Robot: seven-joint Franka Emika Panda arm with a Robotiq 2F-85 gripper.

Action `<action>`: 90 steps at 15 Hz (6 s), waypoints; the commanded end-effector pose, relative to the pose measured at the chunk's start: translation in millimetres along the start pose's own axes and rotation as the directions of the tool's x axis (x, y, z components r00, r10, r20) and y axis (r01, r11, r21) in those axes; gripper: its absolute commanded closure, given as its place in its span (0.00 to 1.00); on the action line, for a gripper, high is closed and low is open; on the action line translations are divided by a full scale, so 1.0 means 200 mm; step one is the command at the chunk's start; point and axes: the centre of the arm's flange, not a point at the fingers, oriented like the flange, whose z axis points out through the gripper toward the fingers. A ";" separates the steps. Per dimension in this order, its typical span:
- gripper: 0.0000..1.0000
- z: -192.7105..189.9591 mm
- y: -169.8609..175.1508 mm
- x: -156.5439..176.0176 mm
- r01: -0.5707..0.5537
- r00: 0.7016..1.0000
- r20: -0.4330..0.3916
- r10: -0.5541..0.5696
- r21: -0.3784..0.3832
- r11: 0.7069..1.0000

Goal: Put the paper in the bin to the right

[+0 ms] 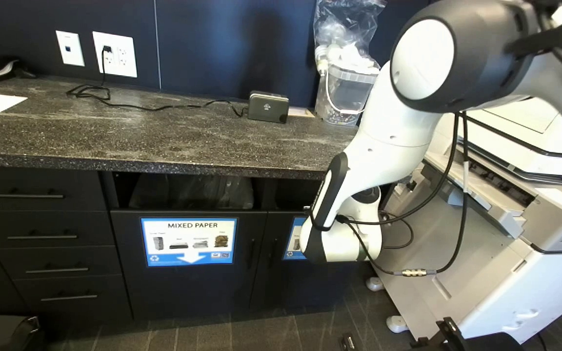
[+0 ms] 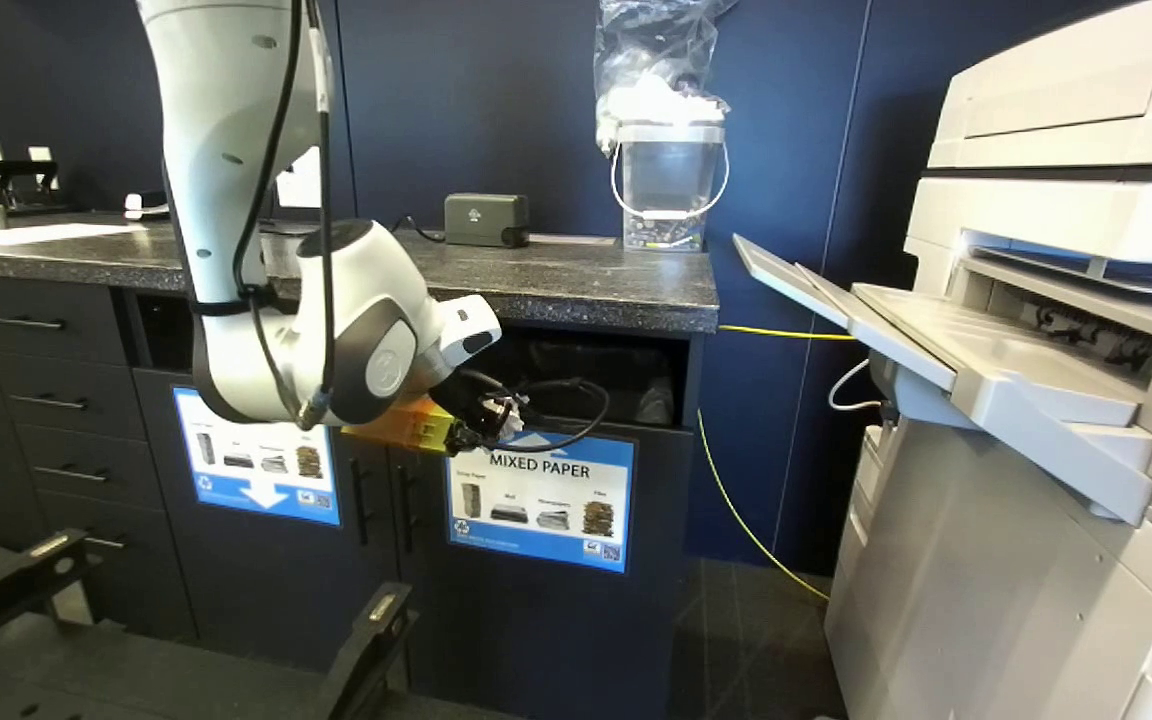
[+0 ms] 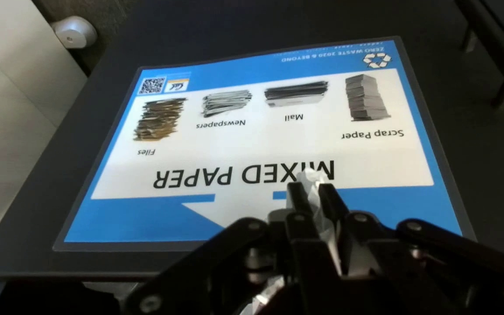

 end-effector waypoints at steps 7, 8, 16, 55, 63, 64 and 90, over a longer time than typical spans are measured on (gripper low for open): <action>0.87 0.05 -0.09 0.00 0.040 0.972 -0.229 -0.055 -0.068 0.997; 0.87 0.04 -0.09 0.02 0.043 0.969 -0.240 -0.059 -0.071 0.997; 0.87 0.05 -0.14 0.22 0.121 0.931 -0.343 -0.128 -0.042 0.992; 0.56 0.64 -0.13 0.36 0.121 0.840 -0.538 -0.070 0.062 0.991; 0.00 0.62 -0.14 0.34 0.114 0.844 -0.532 -0.069 0.054 0.992; 0.00 0.61 -0.14 0.33 0.113 0.845 -0.531 -0.068 0.053 0.992; 0.00 -0.27 -0.25 0.22 0.024 0.946 -0.323 -0.010 0.040 0.999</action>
